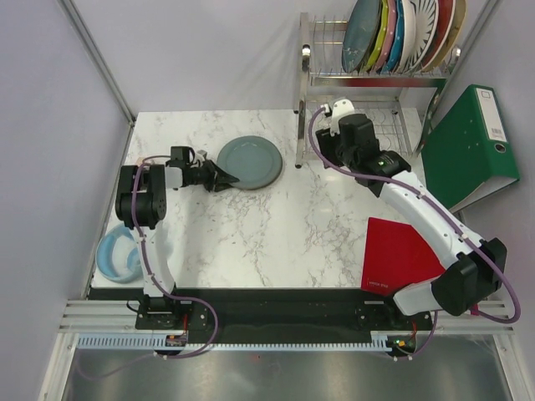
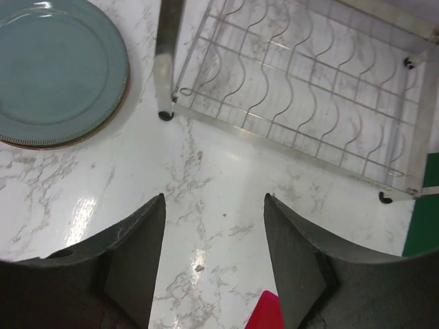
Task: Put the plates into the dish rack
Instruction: Move the plate to the center of the board.
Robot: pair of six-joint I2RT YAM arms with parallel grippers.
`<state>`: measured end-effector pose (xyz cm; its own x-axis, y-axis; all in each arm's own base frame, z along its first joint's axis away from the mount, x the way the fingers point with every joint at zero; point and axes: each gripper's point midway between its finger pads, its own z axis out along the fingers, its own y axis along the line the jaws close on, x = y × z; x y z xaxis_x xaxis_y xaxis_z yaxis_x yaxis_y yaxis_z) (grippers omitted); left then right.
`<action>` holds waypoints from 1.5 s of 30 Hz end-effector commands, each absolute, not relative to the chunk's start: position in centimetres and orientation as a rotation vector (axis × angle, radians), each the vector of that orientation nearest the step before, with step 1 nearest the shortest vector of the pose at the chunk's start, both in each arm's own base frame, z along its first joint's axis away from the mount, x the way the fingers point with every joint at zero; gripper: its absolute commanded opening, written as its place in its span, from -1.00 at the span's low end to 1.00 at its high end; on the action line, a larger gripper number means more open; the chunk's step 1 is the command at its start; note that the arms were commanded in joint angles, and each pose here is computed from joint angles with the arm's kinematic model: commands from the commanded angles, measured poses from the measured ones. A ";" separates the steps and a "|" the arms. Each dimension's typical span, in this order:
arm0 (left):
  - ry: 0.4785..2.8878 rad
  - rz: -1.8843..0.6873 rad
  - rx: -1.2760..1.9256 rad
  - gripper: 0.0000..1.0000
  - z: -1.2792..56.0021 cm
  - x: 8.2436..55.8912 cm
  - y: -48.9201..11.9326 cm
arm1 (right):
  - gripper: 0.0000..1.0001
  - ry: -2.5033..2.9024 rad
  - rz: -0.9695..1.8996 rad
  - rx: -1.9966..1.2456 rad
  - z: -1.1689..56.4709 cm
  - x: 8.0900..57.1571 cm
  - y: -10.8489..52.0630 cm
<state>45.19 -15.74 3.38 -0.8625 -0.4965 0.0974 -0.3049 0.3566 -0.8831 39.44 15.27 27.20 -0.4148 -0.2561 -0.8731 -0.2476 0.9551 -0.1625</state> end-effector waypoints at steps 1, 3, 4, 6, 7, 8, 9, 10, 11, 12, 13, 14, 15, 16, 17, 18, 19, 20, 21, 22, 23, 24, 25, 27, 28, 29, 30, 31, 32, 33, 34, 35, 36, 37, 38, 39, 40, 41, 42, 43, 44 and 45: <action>2.558 -1.747 -0.413 -0.88 6.5 37.1 -17.7 | 0.34 2.053 0.213 -0.471 25.3 37.2 18.4; 2.615 -1.773 -0.395 -0.92 7.2 34.7 -17.8 | 0.38 2.074 0.263 -0.509 24.3 36.4 19.0; 2.614 -1.771 -0.308 -0.92 7.1 33.8 -17.7 | 0.40 2.097 0.333 -0.558 23.1 35.4 19.9; 2.711 -1.786 -0.309 -0.93 7.2 31.2 -17.9 | 0.44 2.130 0.403 -0.607 21.7 34.3 20.8; 2.713 -1.774 -0.192 -0.93 7.2 30.4 -17.8 | 0.46 2.150 0.432 -0.627 21.0 33.9 21.1; 2.743 -1.770 -0.158 -0.93 7.0 29.5 -17.7 | 0.46 2.173 0.498 -0.667 20.1 33.1 21.9; 2.823 -1.781 -0.173 -0.93 7.2 27.8 -17.8 | 0.45 2.198 0.527 -0.688 19.3 32.6 22.2; 2.860 -1.741 -0.090 -0.93 6.4 26.9 -17.4 | 0.45 2.233 0.545 -0.702 18.1 32.2 22.3; 2.880 -1.732 -0.027 -0.94 6.1 26.1 -17.3 | 0.46 2.251 0.581 -0.719 17.5 31.6 22.6; 2.913 -1.732 0.010 -0.93 6.1 25.2 -17.3 | 0.46 2.281 0.590 -0.726 16.4 31.1 22.5; 2.955 -1.699 0.048 -0.93 5.5 24.2 -17.0 | 0.46 2.300 0.595 -0.714 15.8 30.9 22.4; 2.968 -1.677 0.082 -0.85 5.4 23.7 -17.0 | 0.47 2.317 0.604 -0.697 15.2 30.7 22.4; 2.970 -1.660 0.103 -0.70 5.3 23.7 -16.9 | 0.49 2.325 0.606 -0.701 14.4 30.4 22.3; 2.956 -1.636 0.135 -0.51 5.1 24.0 -16.8 | 0.49 2.324 0.609 -0.708 14.2 30.3 22.3; 2.948 -1.612 0.157 -0.23 5.0 24.3 -16.7 | 0.50 2.324 0.611 -0.715 14.0 30.1 22.2; 2.944 -1.579 0.179 -0.09 4.7 24.7 -16.5 | 0.52 2.328 0.603 -0.721 13.6 30.1 22.0; 2.917 -1.545 0.218 0.01 4.5 25.5 -16.5 | 0.52 2.331 0.602 -0.721 13.5 30.0 22.0; 2.905 -1.530 0.222 0.18 4.4 25.9 -16.3 | 0.53 2.324 0.588 -0.752 13.2 30.0 21.8; 2.893 -1.520 0.228 0.31 4.3 26.3 -16.3 | 0.53 2.323 0.590 -0.761 12.9 29.9 21.8; 2.891 -1.490 0.232 0.46 4.2 26.9 -16.1 | 0.53 2.317 0.594 -0.778 12.8 29.9 21.9; 2.878 -1.466 0.244 0.65 4.2 27.4 -16.1 | 0.53 2.315 0.603 -0.788 12.6 29.9 22.1; 2.883 -1.417 0.255 0.66 4.1 27.8 -15.8 | 0.51 2.308 0.638 -0.808 12.6 29.7 22.6; 2.883 -1.378 0.261 0.89 4.1 28.1 -15.6 | 0.49 2.311 0.658 -0.832 12.0 29.8 22.9; 2.898 -1.205 0.271 1.00 3.9 29.1 -14.3 | 0.43 2.289 0.719 -0.861 12.0 30.1 24.0; 2.900 -1.137 0.269 1.00 3.9 29.6 -13.7 | 0.41 2.306 0.759 -0.876 11.1 30.0 24.5; 2.884 -1.050 0.271 1.00 4.1 30.5 -12.9 | 0.40 2.294 0.775 -0.860 11.1 30.6 25.0; 2.887 -0.884 0.273 1.00 4.2 31.4 -11.5 | 0.40 2.294 0.786 -0.850 10.9 31.0 25.4; 2.871 -0.809 0.283 1.00 4.6 32.0 -10.8 | 0.40 2.318 0.799 -0.849 9.9 31.2 25.6; 2.862 -0.719 0.279 0.99 4.8 32.5 -9.9 | 0.40 2.319 0.800 -0.836 9.7 31.7 25.9; 2.833 -0.600 0.279 0.99 5.2 33.8 -8.7 | 0.40 2.340 0.793 -0.834 8.8 32.4 26.2; 2.784 -0.537 0.287 1.00 6.7 34.5 -8.1 | 0.40 2.347 0.784 -0.828 8.4 32.9 26.2; 2.755 -0.478 0.288 1.00 7.5 35.3 -7.5 | 0.40 2.343 0.776 -0.844 8.2 33.2 26.4; 2.705 -0.390 0.263 1.00 8.4 36.6 -6.7 | 0.40 2.346 0.768 -0.847 7.8 34.1 26.7; 2.658 -0.351 0.241 1.00 9.8 37.2 -6.3 | 0.38 2.344 0.760 -0.848 7.7 34.5 26.8; 2.633 -0.338 0.222 0.99 10.4 37.6 -6.0 | 0.37 2.328 0.754 -0.848 8.1 35.3 27.1; 2.626 -0.333 0.156 1.00 10.7 37.8 -5.7 | 0.36 2.336 0.757 -0.858 7.6 35.4 27.3; 2.623 -0.327 0.140 1.00 10.8 38.0 -5.5 | 0.32 2.334 0.759 -0.859 7.5 35.6 27.5; 2.657 -0.345 0.092 1.00 10.1 37.8 -5.4 | 0.30 2.338 0.748 -0.855 7.4 35.9 27.5; 2.669 -0.384 0.102 1.00 10.2 37.7 -5.8 | 0.28 2.346 0.702 -0.847 7.1 36.4 27.3; 2.695 -0.395 0.108 0.97 9.8 37.3 -5.8 | 0.25 2.353 0.676 -0.849 6.9 36.6 27.2; 2.693 -0.421 0.118 0.95 9.9 37.2 -6.1 | 0.24 2.364 0.652 -0.859 6.7 36.6 26.9; 2.679 -0.461 0.163 0.93 10.0 37.2 -6.7 | 0.25 2.377 0.607 -0.882 6.0 36.8 26.5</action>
